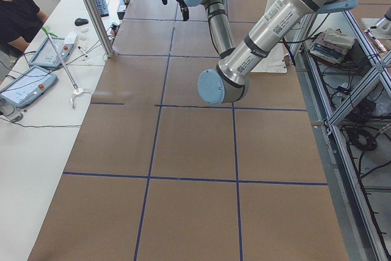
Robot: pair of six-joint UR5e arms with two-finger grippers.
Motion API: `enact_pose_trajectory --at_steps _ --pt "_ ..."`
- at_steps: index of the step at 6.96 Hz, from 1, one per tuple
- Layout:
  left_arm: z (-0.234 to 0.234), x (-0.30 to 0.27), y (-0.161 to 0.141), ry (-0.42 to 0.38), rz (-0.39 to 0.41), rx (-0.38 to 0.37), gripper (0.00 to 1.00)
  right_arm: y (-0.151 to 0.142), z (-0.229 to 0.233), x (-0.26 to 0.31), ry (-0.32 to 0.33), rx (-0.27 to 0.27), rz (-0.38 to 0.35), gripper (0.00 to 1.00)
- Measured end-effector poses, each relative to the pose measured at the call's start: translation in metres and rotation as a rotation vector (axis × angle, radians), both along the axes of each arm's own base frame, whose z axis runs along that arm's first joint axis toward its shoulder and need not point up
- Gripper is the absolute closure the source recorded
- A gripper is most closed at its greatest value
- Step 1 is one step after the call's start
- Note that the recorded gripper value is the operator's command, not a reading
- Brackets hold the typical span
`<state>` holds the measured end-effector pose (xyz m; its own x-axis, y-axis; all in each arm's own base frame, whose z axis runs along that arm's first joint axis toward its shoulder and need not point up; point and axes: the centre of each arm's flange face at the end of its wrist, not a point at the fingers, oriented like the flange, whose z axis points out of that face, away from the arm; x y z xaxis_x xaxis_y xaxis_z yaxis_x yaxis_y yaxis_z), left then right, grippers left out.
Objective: Left arm hands cup to right arm to dump lemon
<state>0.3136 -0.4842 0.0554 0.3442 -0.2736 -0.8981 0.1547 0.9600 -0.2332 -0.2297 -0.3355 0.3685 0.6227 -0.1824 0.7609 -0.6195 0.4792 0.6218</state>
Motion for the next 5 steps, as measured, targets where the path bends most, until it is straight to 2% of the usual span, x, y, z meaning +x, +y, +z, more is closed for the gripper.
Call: enact_pose_trajectory --at_steps 1,3,4,5 --pt "0.001 0.000 0.000 -0.001 0.000 -0.001 0.00 -0.007 0.026 0.035 -0.001 -0.036 -0.027 0.76" --pt "-0.001 -0.001 0.002 0.003 -0.004 -0.008 0.00 -0.030 0.082 0.113 -0.018 -0.161 -0.093 0.75" --pt "-0.002 -0.001 0.002 0.006 -0.006 -0.012 0.00 -0.033 0.120 0.150 -0.052 -0.216 -0.103 0.75" --pt "-0.003 -0.002 0.003 0.007 -0.007 -0.012 0.00 -0.025 0.160 0.188 -0.133 -0.274 -0.098 0.74"
